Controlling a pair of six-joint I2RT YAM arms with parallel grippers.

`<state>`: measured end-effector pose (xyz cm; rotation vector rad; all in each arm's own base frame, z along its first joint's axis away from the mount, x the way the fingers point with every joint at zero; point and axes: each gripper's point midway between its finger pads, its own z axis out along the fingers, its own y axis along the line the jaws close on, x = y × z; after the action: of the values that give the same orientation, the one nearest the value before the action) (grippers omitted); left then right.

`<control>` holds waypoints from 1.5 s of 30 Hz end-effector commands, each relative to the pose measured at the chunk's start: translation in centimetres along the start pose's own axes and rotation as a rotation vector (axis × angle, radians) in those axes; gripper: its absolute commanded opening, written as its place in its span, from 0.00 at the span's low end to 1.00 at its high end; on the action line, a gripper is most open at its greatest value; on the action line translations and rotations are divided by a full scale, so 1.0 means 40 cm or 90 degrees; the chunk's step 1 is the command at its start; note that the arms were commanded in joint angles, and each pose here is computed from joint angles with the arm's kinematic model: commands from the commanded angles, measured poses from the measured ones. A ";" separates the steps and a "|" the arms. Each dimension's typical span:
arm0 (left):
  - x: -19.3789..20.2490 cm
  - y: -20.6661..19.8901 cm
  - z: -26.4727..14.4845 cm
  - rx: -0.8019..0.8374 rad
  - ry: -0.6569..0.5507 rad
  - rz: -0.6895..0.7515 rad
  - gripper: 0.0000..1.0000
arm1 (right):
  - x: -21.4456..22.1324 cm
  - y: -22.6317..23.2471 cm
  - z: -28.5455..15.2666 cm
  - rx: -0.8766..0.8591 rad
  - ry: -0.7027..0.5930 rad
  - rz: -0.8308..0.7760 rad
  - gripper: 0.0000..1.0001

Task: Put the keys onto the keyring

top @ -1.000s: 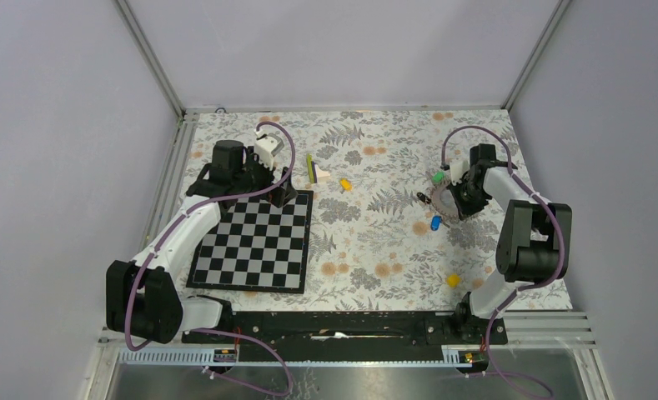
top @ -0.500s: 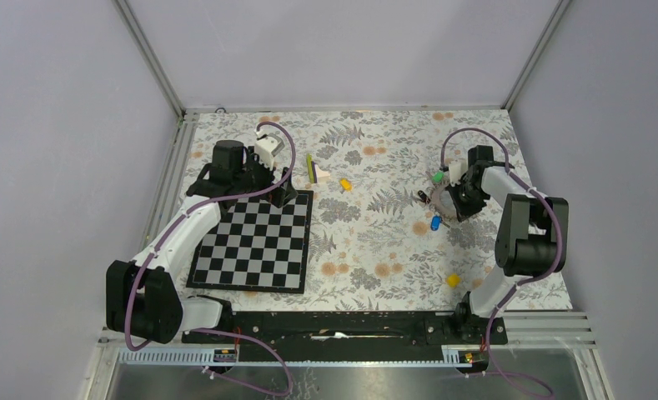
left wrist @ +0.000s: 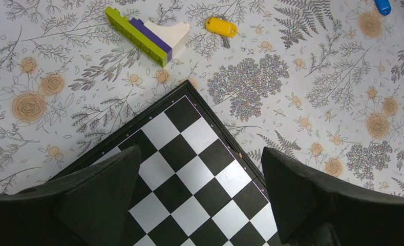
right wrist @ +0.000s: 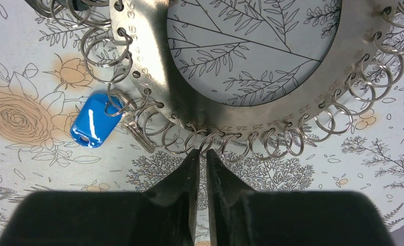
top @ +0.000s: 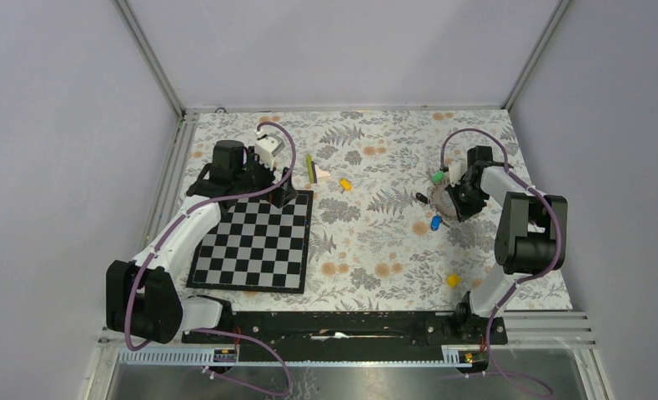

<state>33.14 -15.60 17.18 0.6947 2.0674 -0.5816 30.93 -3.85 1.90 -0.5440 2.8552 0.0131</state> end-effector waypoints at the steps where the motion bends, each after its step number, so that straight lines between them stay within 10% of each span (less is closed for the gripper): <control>1: -0.054 -0.013 -0.012 0.014 -0.037 0.031 0.99 | -0.006 -0.020 -0.011 0.023 -0.004 0.001 0.18; 45: -0.050 -0.015 -0.010 0.019 -0.035 0.031 0.99 | 0.011 -0.020 0.023 0.016 0.012 -0.023 0.25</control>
<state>33.05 -15.76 17.21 0.7015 2.0641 -0.5900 31.06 -4.82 1.14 -0.5747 2.8589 -0.0606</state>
